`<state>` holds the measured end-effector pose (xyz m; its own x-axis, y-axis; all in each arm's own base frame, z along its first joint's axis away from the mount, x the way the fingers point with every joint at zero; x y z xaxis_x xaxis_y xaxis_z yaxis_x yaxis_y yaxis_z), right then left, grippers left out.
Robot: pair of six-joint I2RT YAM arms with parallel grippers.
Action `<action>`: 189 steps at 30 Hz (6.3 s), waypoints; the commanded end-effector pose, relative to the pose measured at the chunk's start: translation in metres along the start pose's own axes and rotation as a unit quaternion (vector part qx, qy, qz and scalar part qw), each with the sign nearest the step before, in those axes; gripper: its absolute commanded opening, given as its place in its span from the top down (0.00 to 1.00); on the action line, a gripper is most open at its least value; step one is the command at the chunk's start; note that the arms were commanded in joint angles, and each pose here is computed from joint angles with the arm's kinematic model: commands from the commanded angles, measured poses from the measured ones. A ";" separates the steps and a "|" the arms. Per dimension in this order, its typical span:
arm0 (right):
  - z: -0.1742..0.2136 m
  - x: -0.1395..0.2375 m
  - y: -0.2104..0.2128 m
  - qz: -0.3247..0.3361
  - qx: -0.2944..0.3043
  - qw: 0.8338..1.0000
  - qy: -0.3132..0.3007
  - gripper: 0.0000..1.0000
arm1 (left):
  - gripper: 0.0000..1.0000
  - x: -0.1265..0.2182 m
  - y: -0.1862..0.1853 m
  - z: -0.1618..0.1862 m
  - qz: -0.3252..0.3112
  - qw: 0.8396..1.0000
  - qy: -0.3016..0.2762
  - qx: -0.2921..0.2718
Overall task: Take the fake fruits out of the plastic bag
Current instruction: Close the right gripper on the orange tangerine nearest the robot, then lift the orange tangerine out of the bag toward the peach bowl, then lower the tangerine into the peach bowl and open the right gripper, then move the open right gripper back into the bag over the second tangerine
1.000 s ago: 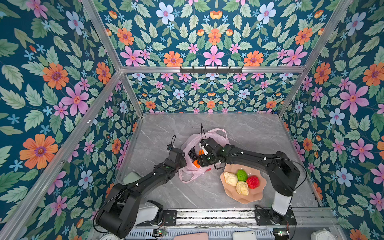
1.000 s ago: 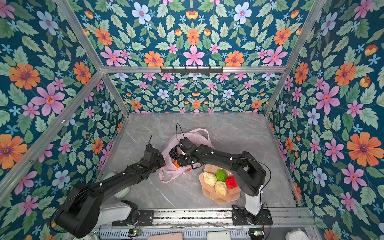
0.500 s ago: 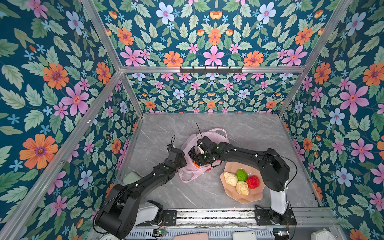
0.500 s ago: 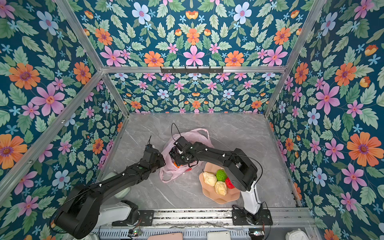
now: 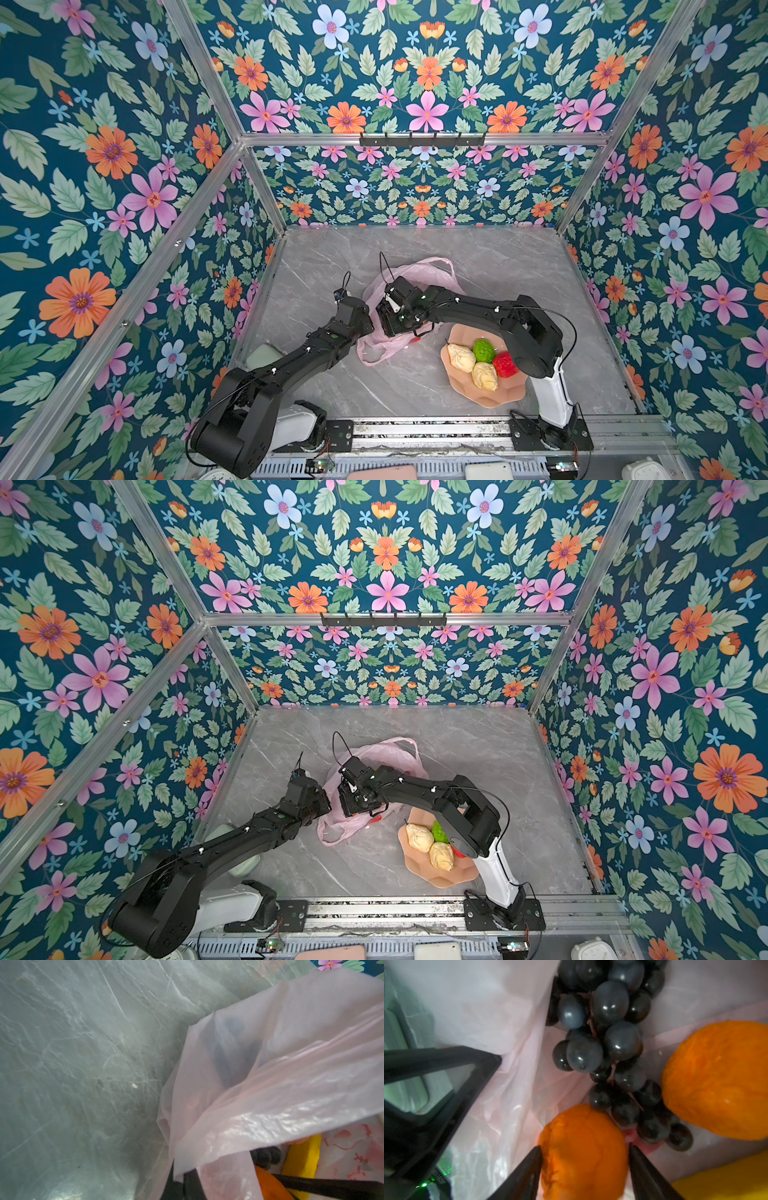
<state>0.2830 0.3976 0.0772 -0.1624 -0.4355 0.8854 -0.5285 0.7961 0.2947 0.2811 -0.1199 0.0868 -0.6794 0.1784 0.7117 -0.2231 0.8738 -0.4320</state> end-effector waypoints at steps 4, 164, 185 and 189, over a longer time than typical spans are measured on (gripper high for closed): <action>0.008 -0.005 -0.009 0.025 0.008 0.999 0.025 0.29 | 1.00 0.000 -0.002 -0.003 0.005 1.000 -0.008 0.001; 0.135 0.214 -0.194 0.111 -0.308 0.928 -0.179 0.46 | 1.00 -0.016 -0.014 0.000 0.030 0.999 0.004 -0.015; -0.033 0.087 -0.052 0.003 -0.081 0.992 -0.093 0.53 | 1.00 -0.009 -0.014 0.003 0.027 0.999 -0.005 -0.044; -0.043 0.066 -0.056 0.020 -0.084 0.994 -0.069 0.53 | 1.00 -0.008 -0.016 0.002 0.029 0.998 -0.006 -0.049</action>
<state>0.3343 0.3417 0.1405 -0.3151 -0.4740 0.8222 -0.3701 0.8591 0.3535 0.2874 -0.1343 0.0831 -0.6896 0.2179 0.6906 -0.1282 0.9018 -0.4126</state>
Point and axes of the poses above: each gripper's point midway between its finger pads, its own x axis back along the fingers, its own y axis along the line the jaws close on, z = x × y, the point moved 3 cm from there along x, back along the fingers, and after that the axes turned 5 degrees about x, right-handed, at the moved point
